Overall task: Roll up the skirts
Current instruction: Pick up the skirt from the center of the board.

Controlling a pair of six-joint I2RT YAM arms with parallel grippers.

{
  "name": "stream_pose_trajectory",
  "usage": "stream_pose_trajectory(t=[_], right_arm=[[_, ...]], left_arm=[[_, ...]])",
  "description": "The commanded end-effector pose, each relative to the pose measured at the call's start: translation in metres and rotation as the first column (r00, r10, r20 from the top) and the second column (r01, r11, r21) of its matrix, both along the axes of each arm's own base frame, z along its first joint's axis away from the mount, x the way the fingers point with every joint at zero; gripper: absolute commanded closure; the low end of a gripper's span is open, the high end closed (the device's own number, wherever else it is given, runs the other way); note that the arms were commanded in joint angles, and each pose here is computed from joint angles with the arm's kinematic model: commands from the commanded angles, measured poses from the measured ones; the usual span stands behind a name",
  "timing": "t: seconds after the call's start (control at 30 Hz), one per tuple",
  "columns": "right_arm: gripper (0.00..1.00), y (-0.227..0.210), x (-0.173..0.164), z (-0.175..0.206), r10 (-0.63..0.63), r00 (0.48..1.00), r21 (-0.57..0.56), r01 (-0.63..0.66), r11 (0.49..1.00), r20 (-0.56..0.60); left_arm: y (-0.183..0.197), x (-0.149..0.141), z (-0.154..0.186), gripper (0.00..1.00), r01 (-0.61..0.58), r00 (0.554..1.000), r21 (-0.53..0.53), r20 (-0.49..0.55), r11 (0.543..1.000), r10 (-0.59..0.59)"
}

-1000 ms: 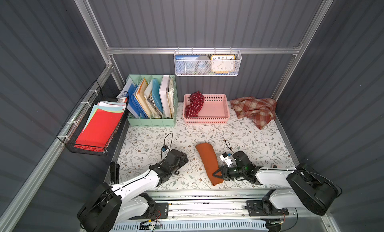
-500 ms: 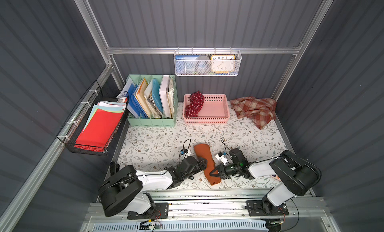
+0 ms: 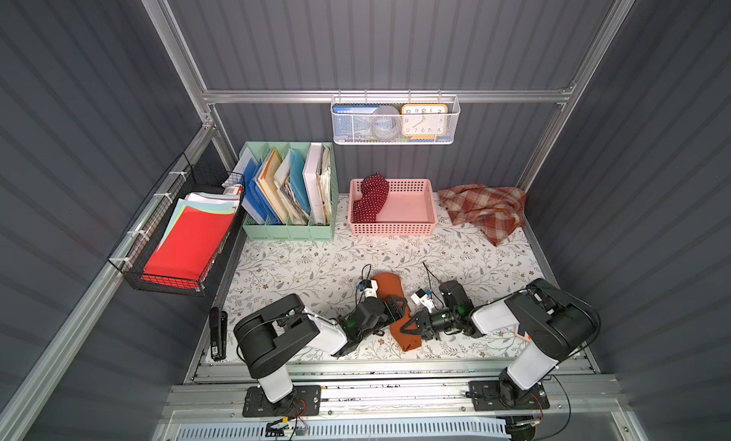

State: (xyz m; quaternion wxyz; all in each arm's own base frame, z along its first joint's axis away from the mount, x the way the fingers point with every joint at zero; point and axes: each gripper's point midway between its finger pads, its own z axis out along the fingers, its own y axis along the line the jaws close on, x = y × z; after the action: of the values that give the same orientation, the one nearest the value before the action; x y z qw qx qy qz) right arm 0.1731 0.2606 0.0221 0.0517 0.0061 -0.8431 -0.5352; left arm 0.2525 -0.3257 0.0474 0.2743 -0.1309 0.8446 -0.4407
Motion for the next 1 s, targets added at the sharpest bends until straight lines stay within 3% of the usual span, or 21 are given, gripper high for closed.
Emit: stream_pose_trajectory(t=[0.0, 0.1, 0.33, 0.37, 0.43, 0.57, 0.7, 0.87, 0.97], right_arm=[[1.00, -0.047, -0.022, -0.073, -0.165, 0.973, -0.333, 0.104, 0.937, -0.162], [1.00, -0.048, -0.018, -0.073, -0.175, 0.971, -0.330, 0.113, 0.937, -0.162], [1.00, -0.048, -0.011, -0.073, -0.188, 0.970, -0.330, 0.128, 0.935, -0.157], [1.00, -0.048, -0.011, -0.073, -0.192, 0.969, -0.330, 0.132, 0.935, -0.155], [0.99, -0.048, -0.009, -0.070, -0.197, 0.968, -0.326, 0.139, 0.935, -0.153], [0.75, -0.050, -0.007, -0.058, -0.195, 0.974, -0.333, 0.147, 0.931, -0.117], [0.50, -0.061, -0.003, -0.033, -0.195, 0.981, -0.380, 0.174, 0.908, -0.017], [0.24, -0.092, 0.003, 0.015, -0.196, 0.962, -0.475, 0.266, 0.839, 0.192], [0.17, -0.114, 0.003, 0.037, -0.215, 0.932, -0.514, 0.342, 0.787, 0.292]], left_arm=[[0.003, -0.045, -0.048, 0.27, 0.171, 0.978, 0.112, -0.142, 0.979, -0.154], [-0.005, -0.048, -0.043, 0.37, 0.220, 0.971, 0.106, -0.117, 0.970, -0.208], [-0.033, -0.051, -0.030, 0.97, 0.339, 0.940, 0.072, -0.057, 0.938, -0.335], [-0.035, -0.051, -0.027, 1.00, 0.344, 0.939, 0.069, -0.049, 0.937, -0.341], [-0.034, -0.049, -0.019, 1.00, 0.337, 0.942, 0.078, -0.027, 0.938, -0.336], [-0.024, -0.032, -0.008, 1.00, 0.311, 0.948, 0.183, 0.005, 0.933, -0.318], [0.003, 0.004, -0.005, 1.00, 0.228, 0.970, 0.256, 0.026, 0.939, -0.243], [0.024, 0.046, -0.011, 1.00, 0.183, 0.976, 0.322, 0.051, 0.929, -0.210], [0.017, 0.060, -0.014, 1.00, 0.195, 0.972, 0.335, 0.062, 0.922, -0.228]])
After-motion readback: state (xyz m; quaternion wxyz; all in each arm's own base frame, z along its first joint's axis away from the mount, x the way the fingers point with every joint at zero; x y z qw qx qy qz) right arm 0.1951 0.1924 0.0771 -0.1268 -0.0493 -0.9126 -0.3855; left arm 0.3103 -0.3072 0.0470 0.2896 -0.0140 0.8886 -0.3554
